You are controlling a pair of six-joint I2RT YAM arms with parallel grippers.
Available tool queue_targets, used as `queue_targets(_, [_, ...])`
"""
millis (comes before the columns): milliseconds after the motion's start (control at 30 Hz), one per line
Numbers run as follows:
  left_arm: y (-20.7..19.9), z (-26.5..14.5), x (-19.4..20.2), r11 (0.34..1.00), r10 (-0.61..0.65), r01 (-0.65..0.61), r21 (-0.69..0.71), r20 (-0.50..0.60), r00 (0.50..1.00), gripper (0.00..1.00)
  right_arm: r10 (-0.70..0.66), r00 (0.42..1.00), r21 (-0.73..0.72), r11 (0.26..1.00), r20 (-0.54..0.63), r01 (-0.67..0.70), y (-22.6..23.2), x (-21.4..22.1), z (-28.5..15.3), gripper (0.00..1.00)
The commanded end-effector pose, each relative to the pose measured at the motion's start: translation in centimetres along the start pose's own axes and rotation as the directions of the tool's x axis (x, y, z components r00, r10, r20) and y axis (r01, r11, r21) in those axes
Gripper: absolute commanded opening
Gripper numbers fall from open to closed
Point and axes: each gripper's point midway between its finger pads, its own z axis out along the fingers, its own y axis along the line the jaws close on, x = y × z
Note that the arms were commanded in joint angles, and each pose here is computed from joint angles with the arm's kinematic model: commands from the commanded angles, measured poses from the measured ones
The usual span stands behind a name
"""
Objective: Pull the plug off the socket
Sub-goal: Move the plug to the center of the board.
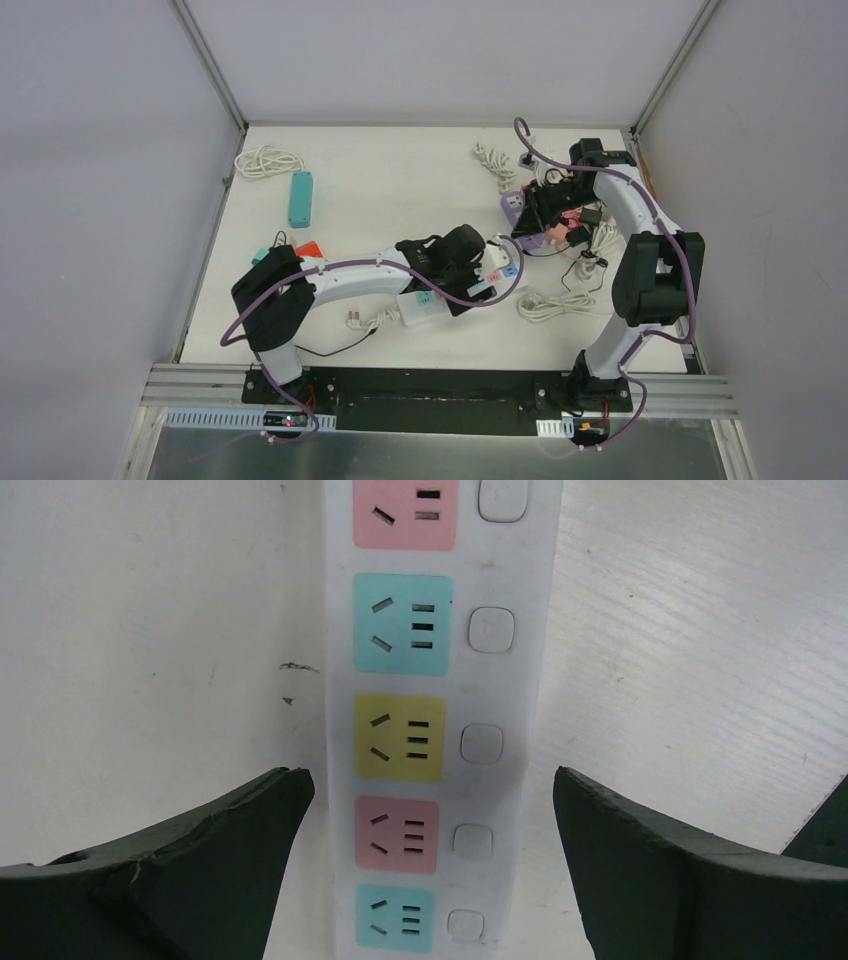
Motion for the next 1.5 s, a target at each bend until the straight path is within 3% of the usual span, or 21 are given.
queue_targets(0, [-0.7, 0.5, -1.0, 0.999, 0.022, -0.023, 0.041, 0.020, 1.000, 0.99, -0.035, 0.998, 0.014, 0.999, 0.059, 0.034, 0.4, -1.3, -1.1, 0.41])
queue_targets(100, [-0.3, 1.0, -0.5, 1.000, 0.021, -0.021, 0.020, 0.000, 1.000, 0.99, -0.021, 0.997, 0.017, 1.000, 0.071, 0.020, 0.2, -1.5, -1.3, 0.44])
queue_targets(167, [0.0, 1.2, -0.3, 1.000, 0.023, -0.023, 0.005, -0.007, 1.000, 0.99, -0.013, 0.997, 0.014, 1.000, 0.071, 0.012, 0.1, -1.5, -1.3, 0.96])
queue_targets(200, [0.1, 1.3, -0.3, 1.000, 0.025, -0.025, -0.002, -0.011, 1.000, 0.99, -0.005, 0.997, 0.005, 1.000, 0.071, 0.004, 0.2, -1.5, -1.3, 0.99])
queue_targets(433, [-0.3, 2.3, 0.4, 0.999, 0.034, -0.033, 0.023, -0.031, 0.999, 0.99, 0.008, 0.998, -0.031, 1.000, 0.069, -0.006, 0.5, -1.6, -1.5, 1.00])
queue_targets(700, [0.0, 3.2, 1.7, 1.000, 0.013, -0.013, -0.005, -0.075, 0.997, 0.75, 0.007, 0.996, -0.028, 1.000, 0.091, -0.005, 0.4, -1.9, -1.8, 1.00])
queue_targets(767, [0.3, 3.2, 1.9, 1.000, 0.007, -0.009, -0.020, -0.084, 0.996, 0.64, 0.007, 0.996, -0.026, 1.000, 0.093, -0.004, 0.4, -1.9, -1.8, 1.00])
queue_targets(833, [0.6, 3.1, 2.3, 0.999, 0.004, -0.007, -0.039, -0.093, 0.996, 0.29, 0.011, 0.995, -0.026, 1.000, 0.095, -0.009, 0.3, -1.9, -1.9, 1.00])
queue_targets(867, [0.6, 2.9, 2.2, 0.999, -0.001, -0.003, -0.043, -0.088, 0.996, 0.18, 0.011, 0.995, -0.026, 1.000, 0.096, -0.008, 0.3, -1.9, -1.9, 1.00])
queue_targets(967, [1.3, 2.1, 3.0, 0.997, 0.001, -0.009, -0.079, -0.097, 0.995, 0.00, 0.011, 0.995, -0.024, 1.000, 0.100, -0.008, 0.3, -1.9, -2.0, 1.00])
queue_targets(1133, [3.7, 0.2, 3.7, 0.987, -0.093, 0.085, -0.133, -0.055, 0.994, 0.00, 0.009, 0.994, -0.020, 1.000, 0.109, -0.007, 0.4, -2.0, -2.2, 1.00])
queue_targets(1300, [8.9, -2.4, 4.3, 0.928, -0.308, 0.320, -0.188, 0.090, 0.947, 0.00, 0.007, 0.993, -0.013, 1.000, 0.117, -0.006, 0.3, -2.1, -2.3, 1.00])
queue_targets(1367, [11.9, -3.8, 4.4, 0.872, -0.373, 0.409, -0.267, 0.178, 0.911, 0.00, 0.006, 0.993, -0.011, 1.000, 0.119, -0.005, 0.3, -2.1, -2.4, 1.00])
queue_targets(1467, [16.7, -5.9, 5.7, 0.737, -0.448, 0.531, -0.418, 0.287, 0.847, 0.00, 0.009, 0.993, -0.011, 1.000, 0.119, -0.007, 0.3, -2.1, -2.3, 1.00])
